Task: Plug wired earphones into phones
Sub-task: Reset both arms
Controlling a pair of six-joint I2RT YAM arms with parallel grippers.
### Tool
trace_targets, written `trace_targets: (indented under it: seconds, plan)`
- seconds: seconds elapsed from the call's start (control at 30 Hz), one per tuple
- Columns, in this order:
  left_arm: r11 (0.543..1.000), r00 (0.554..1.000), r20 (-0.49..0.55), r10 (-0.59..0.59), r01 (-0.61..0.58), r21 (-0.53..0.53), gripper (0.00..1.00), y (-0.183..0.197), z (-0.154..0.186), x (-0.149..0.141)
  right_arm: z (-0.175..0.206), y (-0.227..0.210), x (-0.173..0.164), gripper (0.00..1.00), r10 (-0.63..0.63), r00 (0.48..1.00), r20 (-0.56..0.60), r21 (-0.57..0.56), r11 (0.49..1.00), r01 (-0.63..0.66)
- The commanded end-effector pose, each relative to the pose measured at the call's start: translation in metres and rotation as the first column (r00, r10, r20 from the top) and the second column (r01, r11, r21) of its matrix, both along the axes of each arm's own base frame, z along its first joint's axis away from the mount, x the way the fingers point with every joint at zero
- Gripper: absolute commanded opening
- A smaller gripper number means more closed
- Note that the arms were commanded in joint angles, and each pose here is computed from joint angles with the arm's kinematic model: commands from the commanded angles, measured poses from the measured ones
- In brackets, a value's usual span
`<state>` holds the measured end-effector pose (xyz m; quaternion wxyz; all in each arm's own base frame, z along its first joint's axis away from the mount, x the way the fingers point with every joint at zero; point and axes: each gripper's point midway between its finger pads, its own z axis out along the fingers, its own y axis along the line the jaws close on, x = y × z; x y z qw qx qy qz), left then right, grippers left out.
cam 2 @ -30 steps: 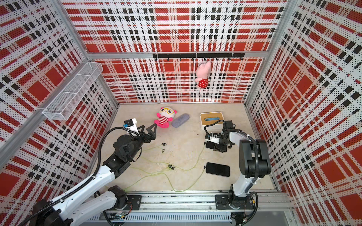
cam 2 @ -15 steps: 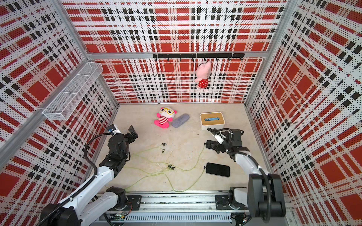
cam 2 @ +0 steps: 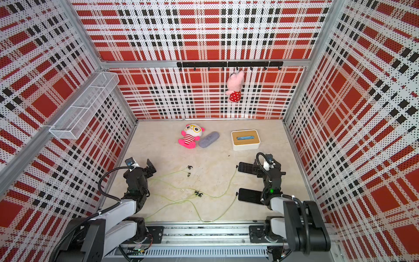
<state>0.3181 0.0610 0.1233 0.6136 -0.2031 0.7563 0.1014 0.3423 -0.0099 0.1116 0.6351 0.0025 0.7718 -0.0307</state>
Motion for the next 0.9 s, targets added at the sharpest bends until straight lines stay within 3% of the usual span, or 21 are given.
trace_targets:
  seconds: [0.0,0.1,0.2,0.3,0.37,0.4,0.5,0.57,0.87]
  plan:
    - [0.997,0.985,0.162,-0.065,0.056,0.057,0.98,-0.004,0.041,0.020,0.046,0.006,0.014,1.00,0.031,0.974,0.223,0.041,0.998,-0.041]
    - [0.993,0.967,0.225,-0.116,0.107,0.053,0.98,-0.004,0.049,0.032,0.033,0.006,0.027,1.00,0.021,0.980,0.196,0.043,0.999,-0.030]
    - [0.985,0.948,0.270,-0.171,0.163,0.052,0.98,-0.007,0.050,0.043,0.021,0.000,0.043,1.00,-0.018,0.995,0.096,0.050,0.999,0.014]
    - [0.968,0.939,0.238,-0.248,0.234,0.086,0.98,-0.021,0.044,0.056,0.014,0.002,0.049,1.00,-0.022,0.999,0.048,0.039,0.999,0.020]
    - [0.968,0.950,0.194,-0.243,0.225,0.109,0.98,-0.026,0.029,0.056,0.018,0.002,0.050,1.00,-0.032,0.997,0.070,0.025,0.999,0.031]
    - [0.968,0.939,0.248,-0.240,0.214,0.129,0.98,-0.027,0.037,0.052,0.015,0.003,0.050,1.00,-0.030,0.998,0.052,0.028,0.999,0.028]
    - [0.970,0.952,0.200,-0.233,0.213,0.116,0.98,-0.027,0.030,0.056,0.016,0.003,0.050,1.00,-0.030,0.998,0.057,0.024,0.999,0.029]
    - [0.969,0.942,0.238,-0.238,0.214,0.121,0.98,-0.028,0.036,0.055,0.017,0.003,0.050,1.00,-0.031,0.997,0.067,0.023,0.999,0.030]
    - [0.978,0.956,0.227,-0.184,0.156,0.136,0.98,-0.025,0.036,0.052,0.018,0.003,0.049,1.00,-0.030,0.997,0.066,0.024,0.999,0.028]
